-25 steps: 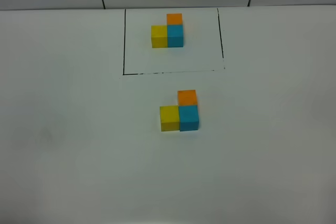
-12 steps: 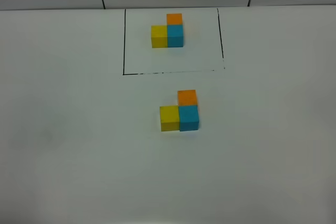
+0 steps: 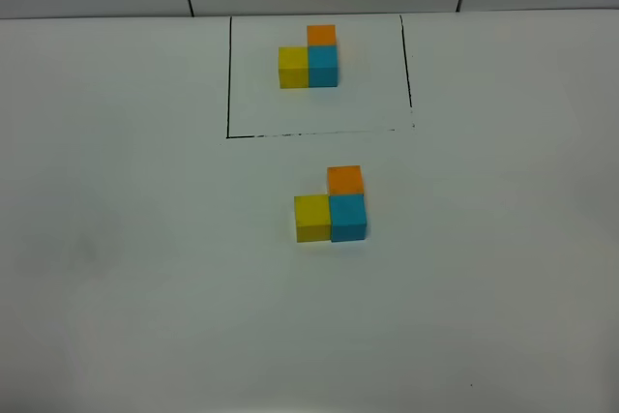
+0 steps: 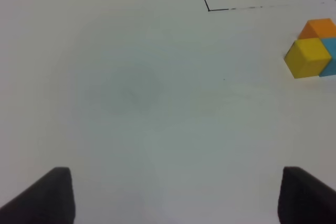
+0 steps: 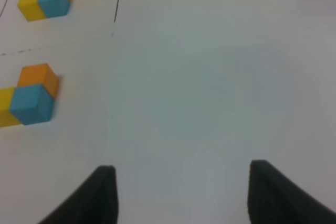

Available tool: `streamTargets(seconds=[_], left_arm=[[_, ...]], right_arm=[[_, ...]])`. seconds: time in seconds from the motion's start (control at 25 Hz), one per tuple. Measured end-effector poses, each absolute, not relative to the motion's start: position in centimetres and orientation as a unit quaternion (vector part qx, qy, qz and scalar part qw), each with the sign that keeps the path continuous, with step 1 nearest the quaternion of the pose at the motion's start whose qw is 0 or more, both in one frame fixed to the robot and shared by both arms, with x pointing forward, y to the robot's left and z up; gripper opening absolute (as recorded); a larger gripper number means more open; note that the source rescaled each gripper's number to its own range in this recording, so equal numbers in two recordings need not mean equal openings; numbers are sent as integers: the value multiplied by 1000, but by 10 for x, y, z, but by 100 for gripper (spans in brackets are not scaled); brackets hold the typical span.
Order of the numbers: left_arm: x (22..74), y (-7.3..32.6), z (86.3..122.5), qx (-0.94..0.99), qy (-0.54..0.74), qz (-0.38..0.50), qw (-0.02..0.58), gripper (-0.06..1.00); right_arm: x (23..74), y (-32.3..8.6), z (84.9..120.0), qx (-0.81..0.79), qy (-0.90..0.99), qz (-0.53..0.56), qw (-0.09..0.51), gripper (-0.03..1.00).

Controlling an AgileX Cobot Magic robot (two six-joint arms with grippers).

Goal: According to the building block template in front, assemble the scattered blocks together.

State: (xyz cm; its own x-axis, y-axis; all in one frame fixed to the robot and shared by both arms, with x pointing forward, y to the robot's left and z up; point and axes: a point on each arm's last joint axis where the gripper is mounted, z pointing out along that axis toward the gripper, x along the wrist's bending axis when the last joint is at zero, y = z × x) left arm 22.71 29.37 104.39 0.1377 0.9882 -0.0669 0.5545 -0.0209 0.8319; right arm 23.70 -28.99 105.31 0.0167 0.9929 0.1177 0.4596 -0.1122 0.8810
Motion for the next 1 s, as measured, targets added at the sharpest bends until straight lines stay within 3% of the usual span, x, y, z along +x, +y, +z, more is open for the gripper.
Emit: streamTargets(seconds=[1.0], left_arm=[[227,294,1044,654,590,288,376,79]], right_arm=[[237,-290,1053,624,583,403,330,19]])
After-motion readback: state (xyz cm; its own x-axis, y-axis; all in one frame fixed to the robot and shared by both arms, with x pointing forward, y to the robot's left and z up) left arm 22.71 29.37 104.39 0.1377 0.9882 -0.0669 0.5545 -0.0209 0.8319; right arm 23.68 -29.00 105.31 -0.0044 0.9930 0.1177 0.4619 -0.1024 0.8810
